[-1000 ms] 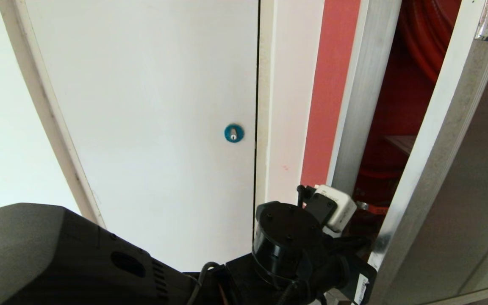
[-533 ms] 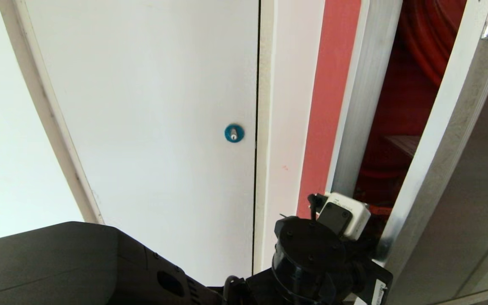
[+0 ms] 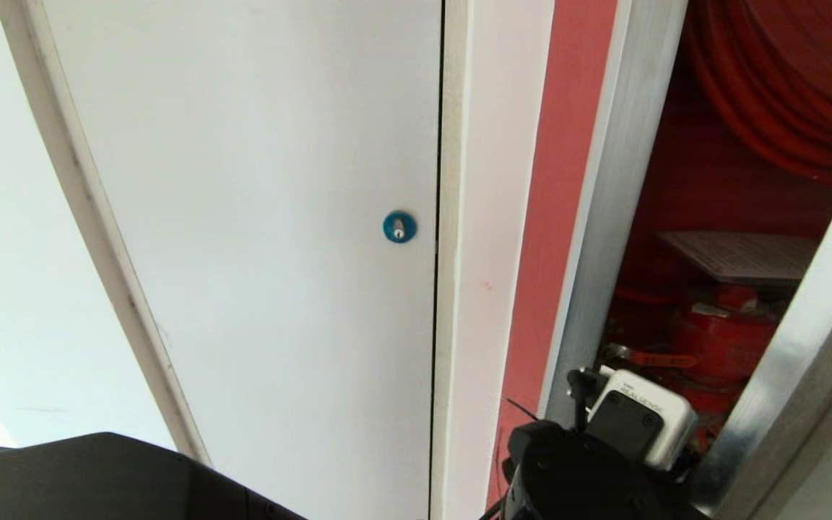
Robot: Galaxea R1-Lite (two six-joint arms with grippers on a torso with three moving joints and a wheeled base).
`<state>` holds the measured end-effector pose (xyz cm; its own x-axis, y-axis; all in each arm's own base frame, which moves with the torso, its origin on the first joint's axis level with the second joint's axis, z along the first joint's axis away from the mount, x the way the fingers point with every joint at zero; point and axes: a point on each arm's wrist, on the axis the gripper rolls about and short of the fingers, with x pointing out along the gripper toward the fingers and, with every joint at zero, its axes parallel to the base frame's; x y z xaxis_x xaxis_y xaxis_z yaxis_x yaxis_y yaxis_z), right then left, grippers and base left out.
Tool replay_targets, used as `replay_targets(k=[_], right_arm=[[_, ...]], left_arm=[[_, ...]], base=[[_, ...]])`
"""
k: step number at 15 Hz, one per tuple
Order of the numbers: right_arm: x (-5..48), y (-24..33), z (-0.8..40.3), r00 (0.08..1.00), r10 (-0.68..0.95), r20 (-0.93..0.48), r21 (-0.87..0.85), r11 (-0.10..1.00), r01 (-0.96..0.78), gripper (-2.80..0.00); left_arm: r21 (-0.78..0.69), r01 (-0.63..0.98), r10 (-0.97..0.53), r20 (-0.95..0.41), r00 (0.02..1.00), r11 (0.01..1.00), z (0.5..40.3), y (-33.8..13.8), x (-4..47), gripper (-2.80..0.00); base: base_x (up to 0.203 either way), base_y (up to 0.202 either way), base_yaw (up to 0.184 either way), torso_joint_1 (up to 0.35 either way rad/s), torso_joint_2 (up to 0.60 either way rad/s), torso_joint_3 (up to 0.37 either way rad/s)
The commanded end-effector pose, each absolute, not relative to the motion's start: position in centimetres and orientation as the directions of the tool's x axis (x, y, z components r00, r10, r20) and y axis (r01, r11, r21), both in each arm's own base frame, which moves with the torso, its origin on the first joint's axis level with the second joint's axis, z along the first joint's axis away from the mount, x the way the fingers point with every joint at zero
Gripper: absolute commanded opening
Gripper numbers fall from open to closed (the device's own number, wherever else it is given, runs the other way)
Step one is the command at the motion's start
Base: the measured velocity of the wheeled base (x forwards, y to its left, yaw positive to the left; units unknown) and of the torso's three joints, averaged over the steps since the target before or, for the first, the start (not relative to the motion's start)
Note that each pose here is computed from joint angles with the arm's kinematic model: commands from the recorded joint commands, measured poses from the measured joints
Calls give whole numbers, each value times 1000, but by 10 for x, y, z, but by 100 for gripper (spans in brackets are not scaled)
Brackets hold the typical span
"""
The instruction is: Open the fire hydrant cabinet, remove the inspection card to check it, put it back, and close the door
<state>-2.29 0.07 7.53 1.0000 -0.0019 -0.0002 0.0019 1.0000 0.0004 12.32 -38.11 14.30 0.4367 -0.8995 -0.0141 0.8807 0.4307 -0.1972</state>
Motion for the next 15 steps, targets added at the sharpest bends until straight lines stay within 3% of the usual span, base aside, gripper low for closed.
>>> replay_targets(k=[1,4,11,15], right_arm=[[-23,1,75,1000,-2,-2,0,1000,2,-280],[-23,1,75,1000,-2,-2,0,1000,2,-280],[-23,1,75,1000,-2,-2,1,1000,2,-280],[-23,1,75,1000,-2,-2,2,1000,2,-280]], left_arm=[[-201,887,-906,2,424,415,147,-383,118,-280],[-204,909,-921,70,383,362,163,-398,116,-280],[-187,974,-986,81,144,126,166,-404,106,-280],[-183,981,-992,87,86,69,168,-406,95,-280]], base=[[0,0,0,0,0,0],[0,0,0,0,0,0],[0,0,0,0,0,0],[0,0,0,0,0,0]])
